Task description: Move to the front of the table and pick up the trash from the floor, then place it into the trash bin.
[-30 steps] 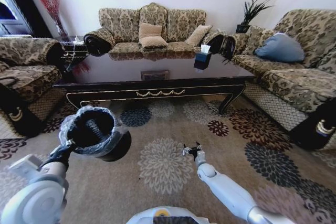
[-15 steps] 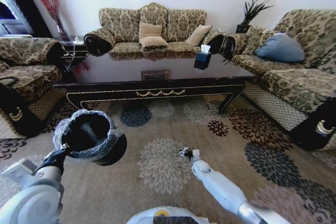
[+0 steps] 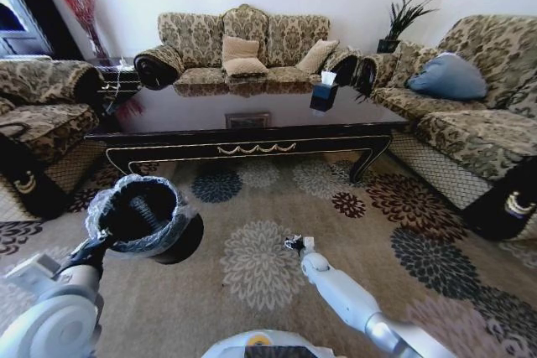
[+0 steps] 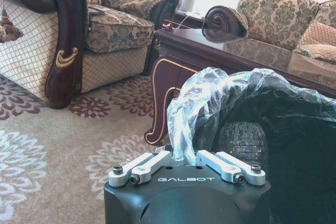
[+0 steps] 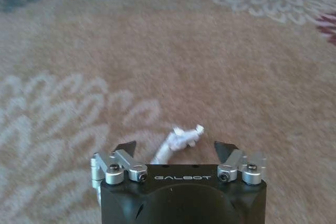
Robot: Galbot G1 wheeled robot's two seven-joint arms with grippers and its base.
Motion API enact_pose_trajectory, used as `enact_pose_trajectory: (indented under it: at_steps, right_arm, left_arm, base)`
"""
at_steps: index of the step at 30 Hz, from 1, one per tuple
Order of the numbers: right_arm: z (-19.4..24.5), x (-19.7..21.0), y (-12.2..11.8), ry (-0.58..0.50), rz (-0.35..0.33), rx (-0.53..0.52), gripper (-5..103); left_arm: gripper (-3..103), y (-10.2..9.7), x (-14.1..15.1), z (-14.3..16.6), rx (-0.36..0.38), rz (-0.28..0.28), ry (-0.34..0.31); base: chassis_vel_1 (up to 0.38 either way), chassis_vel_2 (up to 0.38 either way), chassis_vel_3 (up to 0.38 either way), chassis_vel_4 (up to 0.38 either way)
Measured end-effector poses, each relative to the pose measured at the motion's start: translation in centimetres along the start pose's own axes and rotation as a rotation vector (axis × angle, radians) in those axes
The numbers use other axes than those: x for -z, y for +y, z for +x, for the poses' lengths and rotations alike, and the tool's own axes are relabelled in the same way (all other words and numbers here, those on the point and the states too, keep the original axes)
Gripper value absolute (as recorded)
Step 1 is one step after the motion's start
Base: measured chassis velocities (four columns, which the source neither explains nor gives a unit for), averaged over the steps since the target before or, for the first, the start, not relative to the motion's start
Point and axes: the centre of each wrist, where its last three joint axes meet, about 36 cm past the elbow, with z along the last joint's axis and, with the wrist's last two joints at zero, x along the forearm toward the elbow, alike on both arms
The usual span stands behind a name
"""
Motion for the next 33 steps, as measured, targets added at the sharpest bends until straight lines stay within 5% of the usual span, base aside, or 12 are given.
enact_pose_trajectory:
  at_steps: [2, 6, 8, 14, 15, 20, 21, 23, 30, 33]
  right_arm:
    - [0.0, -0.1, 0.1, 0.014, 0.004, -0.012, 83]
    - [0.2, -0.8, 0.3, 0.042, 0.014, -0.028, 60]
    - [0.2, -0.8, 0.3, 0.042, 0.016, -0.027, 60]
    - [0.4, -0.8, -0.3, 0.037, 0.029, -0.034, 39]
    - [0.5, -0.9, -0.7, 0.035, 0.034, -0.037, 28]
    - [0.8, -1.0, -1.6, 0.025, 0.046, -0.046, 18]
    - [1.0, -1.0, -2.1, 0.007, 0.055, -0.045, 7]
    - [1.3, -0.7, -2.8, -0.033, 0.062, -0.028, 3]
    - [3.3, 2.9, -4.0, -0.221, 0.061, 0.065, 0]
    - [6.2, 7.5, -3.6, -0.407, 0.070, 0.174, 0]
  left_arm:
    - [3, 0.0, 0.0, 0.0, 0.000, -0.001, -0.001]
    - [3, 0.1, 0.1, 0.0, 0.001, -0.005, -0.001]
    - [3, 0.1, 0.1, 0.0, 0.002, -0.005, -0.001]
    - [3, 0.0, -0.1, 0.0, 0.001, -0.003, 0.005]
    - [3, 0.0, -0.1, 0.0, 0.001, -0.003, 0.006]
    - [3, -0.1, -0.2, 0.0, 0.000, -0.003, 0.007]
    - [3, -0.2, -0.3, 0.0, -0.002, -0.002, 0.010]
    - [3, -0.4, -0.5, 0.0, -0.004, -0.003, 0.013]
    - [3, -0.9, -1.0, 0.0, -0.017, -0.008, 0.025]
    - [3, -1.6, -1.5, 0.0, -0.032, -0.016, 0.036]
  base:
    - [0.000, 0.000, 0.000, 0.000]
    - [0.000, 0.000, 0.000, 0.000]
    - [0.000, 0.000, 0.000, 0.000]
    - [0.000, 0.000, 0.000, 0.000]
    - [0.000, 0.000, 0.000, 0.000]
    - [0.000, 0.000, 0.000, 0.000]
    - [0.000, 0.000, 0.000, 0.000]
    - [0.000, 0.000, 0.000, 0.000]
    - [0.000, 0.000, 0.000, 0.000]
    - [0.000, 0.000, 0.000, 0.000]
